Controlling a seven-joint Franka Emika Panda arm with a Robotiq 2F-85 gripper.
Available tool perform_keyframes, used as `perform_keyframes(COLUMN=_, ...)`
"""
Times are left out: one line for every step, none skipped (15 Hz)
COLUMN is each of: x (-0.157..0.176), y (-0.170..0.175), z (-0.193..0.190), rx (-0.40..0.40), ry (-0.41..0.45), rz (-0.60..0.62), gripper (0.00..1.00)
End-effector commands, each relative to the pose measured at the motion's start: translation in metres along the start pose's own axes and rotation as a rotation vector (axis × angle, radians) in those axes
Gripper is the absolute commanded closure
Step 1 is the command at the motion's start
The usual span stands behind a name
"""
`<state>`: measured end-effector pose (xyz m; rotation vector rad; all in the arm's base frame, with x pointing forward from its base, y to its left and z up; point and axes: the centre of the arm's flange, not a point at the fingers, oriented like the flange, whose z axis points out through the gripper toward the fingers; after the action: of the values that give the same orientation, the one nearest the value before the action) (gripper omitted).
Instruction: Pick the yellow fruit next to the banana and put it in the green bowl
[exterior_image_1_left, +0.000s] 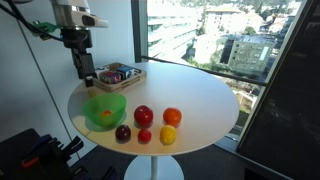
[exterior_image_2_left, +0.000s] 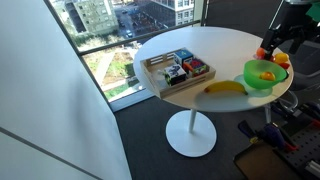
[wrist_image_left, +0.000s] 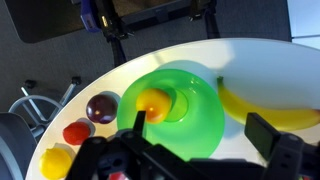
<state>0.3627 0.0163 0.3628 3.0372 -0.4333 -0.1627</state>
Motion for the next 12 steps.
perform_keyframes(x=-0.022, y=0.003, z=-0.027, rx=0.004, ry=-0.037, rz=-0.058, gripper=0.00)
perform_keyframes(x=-0.026, y=0.003, z=-0.030, rx=0.002, ry=-0.048, rz=-0.067, gripper=0.00)
perform_keyframes(x=-0.031, y=0.004, z=-0.034, rx=0.002, ry=-0.059, rz=-0.077, gripper=0.00)
perform_keyframes(x=-0.036, y=0.004, z=-0.038, rx=0.001, ry=-0.065, rz=-0.084, gripper=0.00)
perform_keyframes(x=-0.041, y=0.005, z=-0.042, rx=0.004, ry=-0.074, rz=-0.087, gripper=0.00)
perform_keyframes(x=-0.045, y=0.005, z=-0.046, rx=0.004, ry=-0.076, rz=-0.088, gripper=0.00)
perform_keyframes(x=-0.050, y=0.006, z=-0.050, rx=0.009, ry=-0.079, rz=-0.087, gripper=0.00)
perform_keyframes(x=-0.054, y=0.007, z=-0.054, rx=0.015, ry=-0.077, rz=-0.092, gripper=0.00)
perform_keyframes(x=-0.058, y=0.008, z=-0.059, rx=0.022, ry=-0.071, rz=-0.100, gripper=0.00)
perform_keyframes(x=-0.062, y=0.009, z=-0.064, rx=0.027, ry=-0.059, rz=-0.106, gripper=0.00)
perform_keyframes(x=-0.065, y=0.010, z=-0.070, rx=0.030, ry=-0.042, rz=-0.111, gripper=0.00)
perform_keyframes(x=-0.068, y=0.010, z=-0.075, rx=0.031, ry=-0.024, rz=-0.118, gripper=0.00)
